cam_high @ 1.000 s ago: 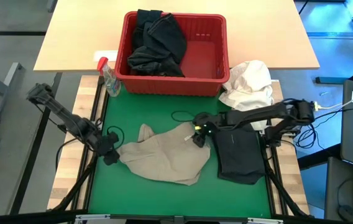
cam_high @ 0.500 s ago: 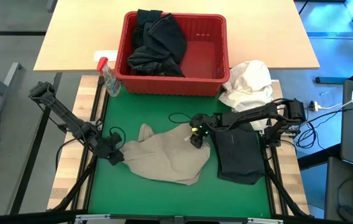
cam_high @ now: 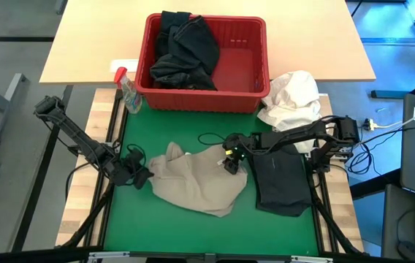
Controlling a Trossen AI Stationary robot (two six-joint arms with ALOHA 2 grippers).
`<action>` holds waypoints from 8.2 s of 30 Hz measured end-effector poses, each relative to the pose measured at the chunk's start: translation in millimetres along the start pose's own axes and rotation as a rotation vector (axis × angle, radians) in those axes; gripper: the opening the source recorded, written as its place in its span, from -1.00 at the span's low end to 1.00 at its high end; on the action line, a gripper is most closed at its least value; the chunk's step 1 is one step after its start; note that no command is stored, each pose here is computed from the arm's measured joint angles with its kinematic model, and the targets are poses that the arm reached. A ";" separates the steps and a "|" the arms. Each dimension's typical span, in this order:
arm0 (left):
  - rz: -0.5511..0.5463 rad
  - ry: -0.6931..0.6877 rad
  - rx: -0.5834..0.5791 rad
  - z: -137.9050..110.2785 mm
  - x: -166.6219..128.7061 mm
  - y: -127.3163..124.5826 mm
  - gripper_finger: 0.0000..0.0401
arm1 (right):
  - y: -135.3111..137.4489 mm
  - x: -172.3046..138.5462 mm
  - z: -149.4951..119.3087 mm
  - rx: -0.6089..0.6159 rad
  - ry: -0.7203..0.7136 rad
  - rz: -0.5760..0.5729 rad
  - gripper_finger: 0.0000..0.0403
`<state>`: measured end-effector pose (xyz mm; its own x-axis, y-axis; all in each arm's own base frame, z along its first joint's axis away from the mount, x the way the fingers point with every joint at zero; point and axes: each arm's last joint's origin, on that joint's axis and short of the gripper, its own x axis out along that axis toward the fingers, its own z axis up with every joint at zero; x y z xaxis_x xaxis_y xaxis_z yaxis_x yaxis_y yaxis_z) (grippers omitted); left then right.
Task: Fold Laundry from Bin
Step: Fold the brown shorts
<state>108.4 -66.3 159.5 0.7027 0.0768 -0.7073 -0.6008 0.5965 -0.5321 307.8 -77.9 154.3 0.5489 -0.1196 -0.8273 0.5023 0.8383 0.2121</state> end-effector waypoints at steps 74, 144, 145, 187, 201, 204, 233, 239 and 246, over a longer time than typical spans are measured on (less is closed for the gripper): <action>0.223 -0.666 0.741 113.8 -157.8 -80.2 -1.00 | -2.1 -245.7 16.6 -0.299 -0.925 0.023 -0.93; 0.065 -0.583 0.479 142.7 -20.3 -126.7 -0.93 | 53.7 -84.0 69.3 0.213 -0.904 0.397 -0.89; 0.049 -0.575 0.491 143.7 -18.6 -127.6 -0.93 | 55.1 -82.5 69.6 0.212 -0.916 0.402 -0.89; 0.215 -0.117 0.640 146.5 103.2 -92.4 -0.58 | 41.7 48.7 41.5 0.044 -0.671 0.007 -0.89; 0.048 -0.004 0.542 157.6 94.2 -85.7 -0.08 | 42.1 48.1 41.9 0.013 -0.677 0.001 -0.89; 0.031 0.015 0.530 158.2 93.2 -84.7 -0.03 | 42.0 48.3 41.9 0.010 -0.677 -0.005 -0.89; 0.034 -0.072 0.505 170.1 84.0 -84.1 -0.06 | 47.5 45.5 43.8 -0.023 -0.706 0.027 -0.89; 0.039 -0.075 0.505 170.2 84.0 -84.0 -0.07 | 49.7 44.2 44.1 -0.042 -0.727 0.012 -0.89; 0.052 -0.062 0.510 169.2 93.8 -82.7 -0.07 | 49.9 43.7 44.1 -0.062 -0.739 0.009 -0.89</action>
<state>288.5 26.7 216.0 0.7071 0.1548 -0.6900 -0.3843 0.9032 -0.1912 386.3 -64.8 151.6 0.8705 -0.4211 -0.2548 0.4690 0.8668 0.1695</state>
